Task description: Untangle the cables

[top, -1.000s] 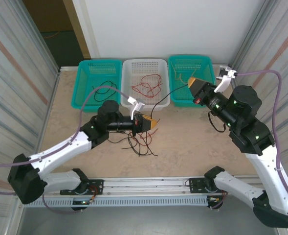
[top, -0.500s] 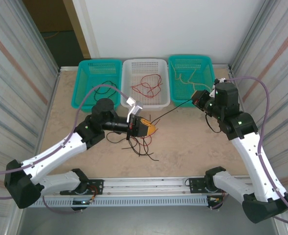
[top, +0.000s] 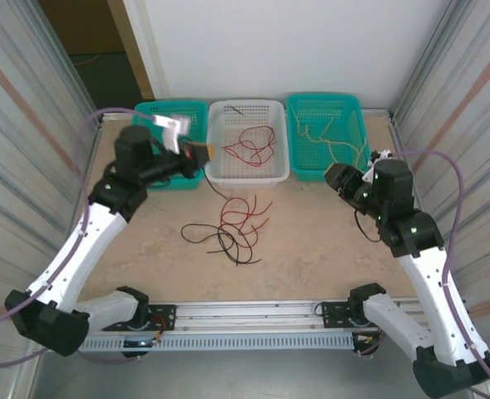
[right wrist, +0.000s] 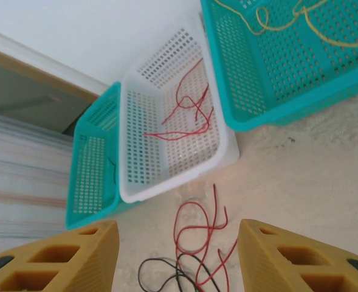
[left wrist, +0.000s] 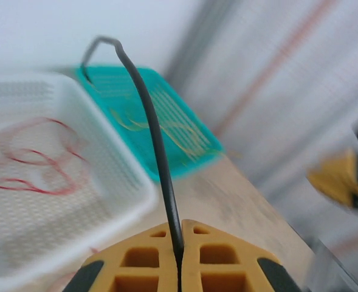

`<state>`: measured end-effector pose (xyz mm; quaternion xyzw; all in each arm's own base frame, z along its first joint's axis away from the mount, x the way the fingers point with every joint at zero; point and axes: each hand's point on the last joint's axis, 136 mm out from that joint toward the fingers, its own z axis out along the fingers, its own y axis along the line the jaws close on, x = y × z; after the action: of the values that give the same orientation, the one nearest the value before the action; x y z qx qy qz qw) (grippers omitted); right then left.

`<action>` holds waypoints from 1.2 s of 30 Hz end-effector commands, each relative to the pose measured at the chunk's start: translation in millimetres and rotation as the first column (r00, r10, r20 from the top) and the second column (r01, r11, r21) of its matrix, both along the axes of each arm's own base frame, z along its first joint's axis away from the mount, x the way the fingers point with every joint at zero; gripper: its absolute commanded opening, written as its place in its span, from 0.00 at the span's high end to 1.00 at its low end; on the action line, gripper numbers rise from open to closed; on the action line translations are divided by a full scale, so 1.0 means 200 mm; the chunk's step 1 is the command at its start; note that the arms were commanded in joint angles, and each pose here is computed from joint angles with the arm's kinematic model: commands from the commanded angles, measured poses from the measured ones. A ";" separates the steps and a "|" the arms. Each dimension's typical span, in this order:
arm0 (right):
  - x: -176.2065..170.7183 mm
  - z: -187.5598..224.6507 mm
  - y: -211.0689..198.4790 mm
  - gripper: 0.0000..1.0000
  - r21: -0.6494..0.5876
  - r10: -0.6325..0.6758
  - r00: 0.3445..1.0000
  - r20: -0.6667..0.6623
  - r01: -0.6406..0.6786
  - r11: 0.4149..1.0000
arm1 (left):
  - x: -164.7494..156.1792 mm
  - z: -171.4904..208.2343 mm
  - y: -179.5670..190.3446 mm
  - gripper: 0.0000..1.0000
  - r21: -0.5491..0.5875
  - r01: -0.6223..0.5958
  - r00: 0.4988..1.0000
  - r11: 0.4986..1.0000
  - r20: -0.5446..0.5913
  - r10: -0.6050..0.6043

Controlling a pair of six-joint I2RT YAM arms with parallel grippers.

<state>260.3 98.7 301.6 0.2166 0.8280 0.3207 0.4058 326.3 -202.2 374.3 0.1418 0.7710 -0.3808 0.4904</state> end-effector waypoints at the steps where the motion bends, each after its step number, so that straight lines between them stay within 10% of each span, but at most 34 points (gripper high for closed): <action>1: -0.04 -0.16 0.08 0.48 0.016 0.029 0.998 -0.054 -0.029 0.999 | 0.24 -0.01 0.24 1.00 0.029 -0.191 0.980 0.981 -0.055 0.192; 13: -0.11 -0.41 0.59 0.56 -0.058 0.240 0.965 -0.109 -0.247 0.967 | 0.88 -0.19 0.54 1.00 0.096 -0.302 0.945 0.948 -0.102 0.311; 16: -0.10 -0.45 0.73 0.57 -0.074 0.293 0.947 -0.128 -0.304 0.950 | 0.98 -0.39 0.59 0.61 0.147 -0.327 0.921 0.934 -0.170 0.349; 19: -0.09 -0.49 0.82 0.58 -0.118 0.323 0.934 -0.150 -0.341 0.932 | 1.00 -0.52 0.64 0.45 0.178 -0.365 0.889 0.914 -0.226 0.399; 29: -0.06 -0.76 0.90 0.53 -0.184 0.296 0.909 -0.293 -0.357 0.916 | 0.66 -0.47 0.69 0.45 0.142 -0.494 0.794 0.858 -0.328 0.512; 36: 0.07 -1.05 0.77 0.50 -0.288 0.106 0.905 -0.411 -0.239 0.927 | 0.08 -0.53 0.31 0.44 0.217 -0.302 0.884 0.928 -0.301 0.357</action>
<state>258.4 269.4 97.9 0.0849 0.9531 0.1889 0.2205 380.4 -127.5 291.3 -0.0393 0.8643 -0.2598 0.4289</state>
